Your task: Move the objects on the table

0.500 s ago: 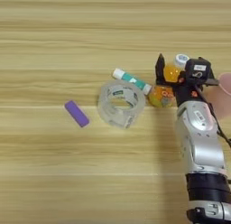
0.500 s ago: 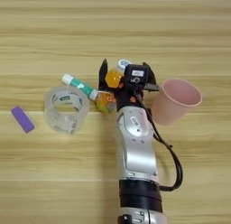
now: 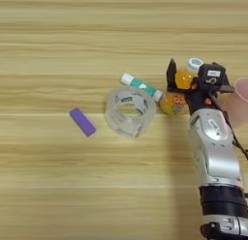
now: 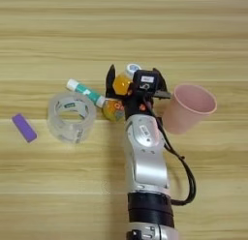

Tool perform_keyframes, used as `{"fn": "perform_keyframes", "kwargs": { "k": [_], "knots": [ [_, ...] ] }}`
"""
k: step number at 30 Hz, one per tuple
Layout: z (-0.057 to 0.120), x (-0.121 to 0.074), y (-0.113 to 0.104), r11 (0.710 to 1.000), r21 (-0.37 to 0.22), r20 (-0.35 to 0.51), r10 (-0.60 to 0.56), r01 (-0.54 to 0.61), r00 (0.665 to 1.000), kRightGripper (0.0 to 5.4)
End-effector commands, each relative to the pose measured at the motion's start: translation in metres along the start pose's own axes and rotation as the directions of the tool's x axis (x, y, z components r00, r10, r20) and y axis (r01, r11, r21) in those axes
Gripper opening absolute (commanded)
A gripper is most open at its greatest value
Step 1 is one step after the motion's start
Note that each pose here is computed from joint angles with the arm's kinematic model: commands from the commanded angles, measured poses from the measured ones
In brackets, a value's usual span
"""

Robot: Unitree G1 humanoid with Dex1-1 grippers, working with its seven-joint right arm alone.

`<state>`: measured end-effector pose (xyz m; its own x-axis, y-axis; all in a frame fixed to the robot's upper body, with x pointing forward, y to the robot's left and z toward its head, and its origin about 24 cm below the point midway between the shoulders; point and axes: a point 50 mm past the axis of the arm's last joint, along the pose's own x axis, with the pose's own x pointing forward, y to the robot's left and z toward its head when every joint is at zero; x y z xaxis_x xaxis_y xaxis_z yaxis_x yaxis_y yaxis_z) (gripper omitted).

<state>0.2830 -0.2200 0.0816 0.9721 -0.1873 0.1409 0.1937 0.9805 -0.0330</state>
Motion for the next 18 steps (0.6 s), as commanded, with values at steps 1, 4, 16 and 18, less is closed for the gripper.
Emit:
{"fn": "perform_keyframes", "kwargs": {
  "k": [1,4,16,18],
  "knots": [
    [0.0298,0.0122,0.0013,1.0,-0.009,0.131,0.02,-0.019,0.991,5.35],
    [0.0298,0.0122,0.0014,1.0,-0.009,0.131,0.022,-0.021,0.991,5.35],
    [0.028,0.012,0.0032,0.999,-0.013,0.122,0.038,-0.037,0.992,4.61],
    [0.0265,0.012,0.0051,0.999,-0.003,0.111,0.054,-0.055,0.992,4.42]
  ]
}}
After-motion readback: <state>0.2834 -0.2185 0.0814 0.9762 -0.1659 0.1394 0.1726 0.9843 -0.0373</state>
